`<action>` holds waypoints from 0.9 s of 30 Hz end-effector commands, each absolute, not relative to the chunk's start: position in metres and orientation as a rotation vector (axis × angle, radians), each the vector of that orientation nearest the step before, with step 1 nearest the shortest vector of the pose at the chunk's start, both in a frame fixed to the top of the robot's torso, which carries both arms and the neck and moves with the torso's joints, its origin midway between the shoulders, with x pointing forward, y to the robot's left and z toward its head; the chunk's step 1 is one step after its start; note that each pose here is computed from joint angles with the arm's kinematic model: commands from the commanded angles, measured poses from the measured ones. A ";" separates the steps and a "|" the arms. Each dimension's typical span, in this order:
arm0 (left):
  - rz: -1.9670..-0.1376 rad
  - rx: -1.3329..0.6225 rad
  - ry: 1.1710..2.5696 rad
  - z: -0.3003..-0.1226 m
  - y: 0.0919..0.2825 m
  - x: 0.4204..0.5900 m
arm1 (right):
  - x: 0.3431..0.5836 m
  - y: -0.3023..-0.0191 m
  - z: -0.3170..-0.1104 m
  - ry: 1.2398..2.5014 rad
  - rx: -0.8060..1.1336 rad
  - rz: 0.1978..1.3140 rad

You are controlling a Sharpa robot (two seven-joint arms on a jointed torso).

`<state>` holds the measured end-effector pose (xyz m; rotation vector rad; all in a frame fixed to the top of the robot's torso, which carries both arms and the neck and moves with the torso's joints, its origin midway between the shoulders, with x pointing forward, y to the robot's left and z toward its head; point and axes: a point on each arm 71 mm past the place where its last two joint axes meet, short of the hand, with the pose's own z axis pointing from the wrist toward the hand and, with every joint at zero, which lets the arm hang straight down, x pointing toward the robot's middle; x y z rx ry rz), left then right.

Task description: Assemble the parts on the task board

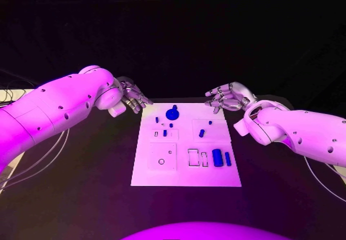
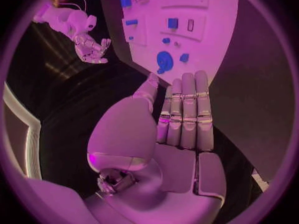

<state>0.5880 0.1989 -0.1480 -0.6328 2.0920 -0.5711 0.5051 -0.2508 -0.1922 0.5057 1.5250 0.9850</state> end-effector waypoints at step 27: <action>-0.382 -0.553 2.206 -0.193 0.185 0.604 | 0.504 -0.246 -0.190 1.501 0.500 1.008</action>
